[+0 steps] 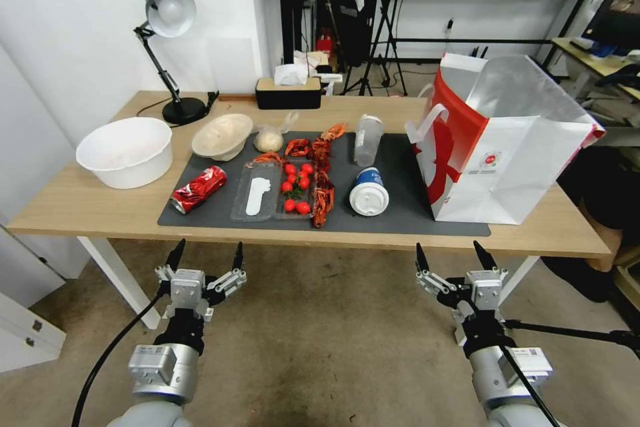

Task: Pick up the trash from the table and place it into the takeout bag.

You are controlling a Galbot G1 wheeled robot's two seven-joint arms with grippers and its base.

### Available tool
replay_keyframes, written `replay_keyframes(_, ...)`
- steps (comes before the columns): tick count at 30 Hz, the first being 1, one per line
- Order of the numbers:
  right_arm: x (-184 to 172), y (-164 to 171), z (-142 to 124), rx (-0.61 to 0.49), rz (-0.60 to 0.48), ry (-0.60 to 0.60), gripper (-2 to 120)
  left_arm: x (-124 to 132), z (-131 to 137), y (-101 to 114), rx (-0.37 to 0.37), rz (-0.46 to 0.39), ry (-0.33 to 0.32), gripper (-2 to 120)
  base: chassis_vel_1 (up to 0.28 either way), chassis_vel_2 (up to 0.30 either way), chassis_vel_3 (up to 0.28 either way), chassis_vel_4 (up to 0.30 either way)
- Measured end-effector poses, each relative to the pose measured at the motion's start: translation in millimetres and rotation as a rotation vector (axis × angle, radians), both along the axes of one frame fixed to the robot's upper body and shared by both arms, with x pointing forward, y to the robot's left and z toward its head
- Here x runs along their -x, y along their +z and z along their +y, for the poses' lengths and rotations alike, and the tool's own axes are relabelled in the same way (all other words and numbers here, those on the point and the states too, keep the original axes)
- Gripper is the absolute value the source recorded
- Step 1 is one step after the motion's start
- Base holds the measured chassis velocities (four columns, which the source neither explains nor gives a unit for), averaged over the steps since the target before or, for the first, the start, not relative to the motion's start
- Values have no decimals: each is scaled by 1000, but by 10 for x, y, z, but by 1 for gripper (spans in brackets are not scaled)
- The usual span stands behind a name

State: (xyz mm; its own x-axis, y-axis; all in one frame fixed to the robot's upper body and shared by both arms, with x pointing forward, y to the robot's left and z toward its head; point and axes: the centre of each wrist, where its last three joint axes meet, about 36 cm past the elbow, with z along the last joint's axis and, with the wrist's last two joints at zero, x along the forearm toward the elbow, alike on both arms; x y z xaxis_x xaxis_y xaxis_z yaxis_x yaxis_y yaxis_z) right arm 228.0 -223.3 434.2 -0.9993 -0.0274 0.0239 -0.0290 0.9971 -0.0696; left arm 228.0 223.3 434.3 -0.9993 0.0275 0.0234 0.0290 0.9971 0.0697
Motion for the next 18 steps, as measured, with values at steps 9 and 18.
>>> replay_keyframes(9,0,0,0,0,0,0,100,0,0,-1,0,0,0,100,0,0,0,0)
replay_keyframes(18,0,0,0,0,0,0,100,0,0,-1,0,0,0,100,0,0,0,0)
